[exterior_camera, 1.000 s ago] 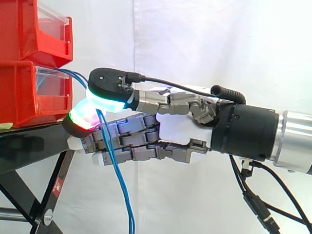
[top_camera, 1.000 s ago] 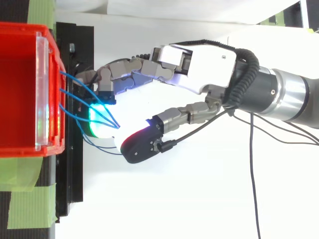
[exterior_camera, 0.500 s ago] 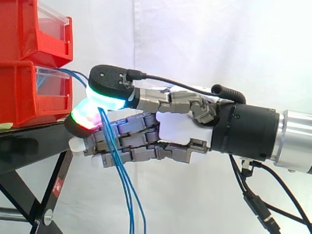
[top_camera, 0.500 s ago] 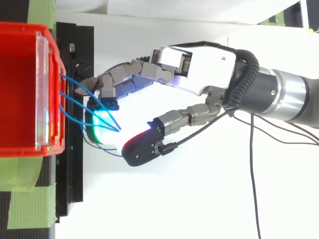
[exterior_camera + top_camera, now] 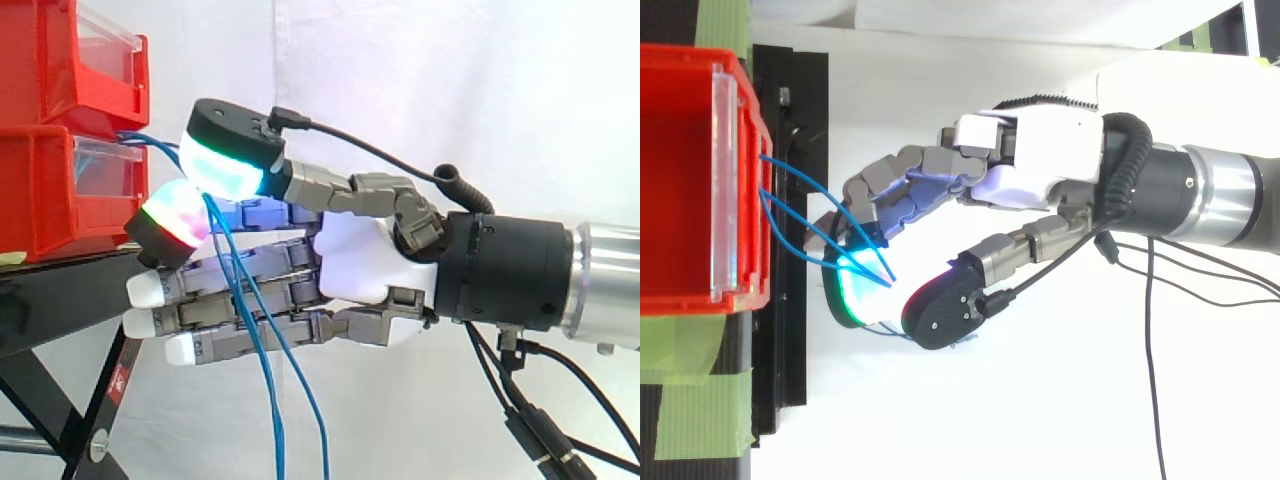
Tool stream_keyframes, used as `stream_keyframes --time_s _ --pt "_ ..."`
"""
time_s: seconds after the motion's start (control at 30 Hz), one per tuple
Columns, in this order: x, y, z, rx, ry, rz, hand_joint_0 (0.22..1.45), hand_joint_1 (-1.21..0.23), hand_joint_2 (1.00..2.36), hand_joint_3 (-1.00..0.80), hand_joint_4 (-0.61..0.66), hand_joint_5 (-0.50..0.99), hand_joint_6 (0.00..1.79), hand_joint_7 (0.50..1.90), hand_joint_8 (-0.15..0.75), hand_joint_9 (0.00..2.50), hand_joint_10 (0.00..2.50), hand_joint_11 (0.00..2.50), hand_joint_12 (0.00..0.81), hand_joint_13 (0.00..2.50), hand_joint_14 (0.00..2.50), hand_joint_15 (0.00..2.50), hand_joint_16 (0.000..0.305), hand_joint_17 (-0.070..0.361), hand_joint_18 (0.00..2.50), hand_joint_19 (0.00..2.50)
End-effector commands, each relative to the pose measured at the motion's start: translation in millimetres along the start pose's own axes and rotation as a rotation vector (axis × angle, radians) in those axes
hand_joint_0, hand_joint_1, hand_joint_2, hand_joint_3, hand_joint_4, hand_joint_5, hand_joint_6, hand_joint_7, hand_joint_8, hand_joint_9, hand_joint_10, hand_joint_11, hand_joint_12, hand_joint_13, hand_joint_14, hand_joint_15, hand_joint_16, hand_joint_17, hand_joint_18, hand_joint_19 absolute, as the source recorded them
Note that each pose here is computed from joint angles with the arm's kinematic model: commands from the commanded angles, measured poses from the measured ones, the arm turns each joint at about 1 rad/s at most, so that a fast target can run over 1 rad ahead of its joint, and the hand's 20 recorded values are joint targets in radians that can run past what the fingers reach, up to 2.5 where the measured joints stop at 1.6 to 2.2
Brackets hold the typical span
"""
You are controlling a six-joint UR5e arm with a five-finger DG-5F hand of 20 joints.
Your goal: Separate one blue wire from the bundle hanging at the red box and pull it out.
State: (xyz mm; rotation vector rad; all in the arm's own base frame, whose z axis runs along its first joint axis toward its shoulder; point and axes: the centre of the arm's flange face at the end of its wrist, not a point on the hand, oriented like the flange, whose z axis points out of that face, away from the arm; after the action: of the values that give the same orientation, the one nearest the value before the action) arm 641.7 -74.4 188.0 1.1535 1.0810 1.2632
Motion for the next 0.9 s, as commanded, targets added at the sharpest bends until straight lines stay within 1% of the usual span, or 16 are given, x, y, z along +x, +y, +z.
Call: stream_keyframes --time_s 0.0,0.07,0.1,0.2,0.27,0.3,0.43,0.57,0.63,0.7,0.73,0.77,0.83,0.87 --pt "0.7 4.9 4.8 0.043 0.018 0.056 0.65 -0.66 1.02 -0.28 0.27 -0.16 0.71 1.14 0.324 0.75 0.02 0.65 0.352 0.67 0.02 0.52 0.047 0.106 0.4 0.43" --pt "0.3 4.8 4.2 0.073 0.021 0.068 0.65 -0.65 1.02 -0.28 0.28 -0.16 0.71 1.13 0.323 0.75 0.02 0.66 0.354 0.71 0.02 0.55 0.046 0.103 0.41 0.42" --pt "-0.6 4.2 3.0 0.099 0.021 0.075 0.65 -0.65 1.02 -0.28 0.28 -0.16 0.71 1.13 0.324 0.75 0.02 0.66 0.352 0.72 0.02 0.56 0.046 0.103 0.41 0.41" --pt "-1.9 2.1 -0.8 0.154 0.026 0.076 0.65 -0.65 1.02 -0.28 0.28 -0.16 0.71 1.13 0.324 0.75 0.02 0.66 0.363 0.81 0.02 0.66 0.044 0.098 0.42 0.41" --pt "-2.4 0.8 -2.7 0.17 0.031 0.075 0.65 -0.65 1.02 -0.29 0.27 -0.16 0.71 1.14 0.325 0.76 0.02 0.66 0.362 0.87 0.03 0.74 0.042 0.094 0.42 0.39" --pt "-1.8 0.6 -3.1 0.173 0.037 0.077 0.65 -0.65 1.02 -0.29 0.27 -0.16 0.71 1.14 0.324 0.75 0.02 0.68 0.363 0.89 0.03 0.76 0.041 0.092 0.41 0.38" --pt "-2.0 0.5 -3.4 0.175 0.043 0.077 0.66 -0.65 1.02 -0.29 0.27 -0.16 0.71 1.13 0.328 0.77 0.02 0.7 0.379 1.0 0.03 0.97 0.039 0.088 0.42 0.38" --pt "-4.0 0.8 -3.2 0.172 0.04 0.077 0.66 -0.64 1.02 -0.29 0.27 -0.17 0.71 1.13 0.335 0.8 0.02 0.73 0.376 1.13 0.02 1.16 0.038 0.086 0.42 0.38" --pt "-3.0 0.5 -3.5 0.175 0.041 0.078 0.66 -0.64 1.02 -0.29 0.27 -0.17 0.71 1.12 0.335 0.8 0.02 0.74 0.36 1.15 0.02 1.21 0.038 0.086 0.43 0.37" --pt "-3.0 0.5 -3.5 0.175 0.041 0.078 0.66 -0.64 1.02 -0.29 0.27 -0.17 0.71 1.12 0.335 0.8 0.02 0.74 0.364 1.17 0.02 1.24 0.038 0.086 0.43 0.38" --pt "-4.0 2.8 -1.2 0.169 0.036 0.086 0.66 -0.64 1.02 -0.3 0.27 -0.17 0.71 1.12 0.333 0.8 0.02 0.74 0.357 1.18 0.02 1.24 0.038 0.086 0.43 0.38" --pt "-3.6 4.4 0.4 0.166 0.038 0.091 0.66 -0.64 1.02 -0.3 0.27 -0.17 0.71 1.12 0.333 0.8 0.02 0.74 0.352 1.19 0.02 1.28 0.039 0.087 0.43 0.39" --pt "-4.4 5.8 1.4 0.171 0.034 0.111 0.66 -0.63 1.02 -0.3 0.27 -0.17 0.71 1.11 0.334 0.8 0.02 0.75 0.347 1.22 0.02 1.33 0.039 0.088 0.44 0.4" --pt "-5.5 5.3 0.3 0.183 0.029 0.134 0.66 -0.63 1.02 -0.3 0.27 -0.17 0.71 1.11 0.333 0.8 0.02 0.75 0.34 1.24 0.01 1.38 0.04 0.089 0.46 0.42"
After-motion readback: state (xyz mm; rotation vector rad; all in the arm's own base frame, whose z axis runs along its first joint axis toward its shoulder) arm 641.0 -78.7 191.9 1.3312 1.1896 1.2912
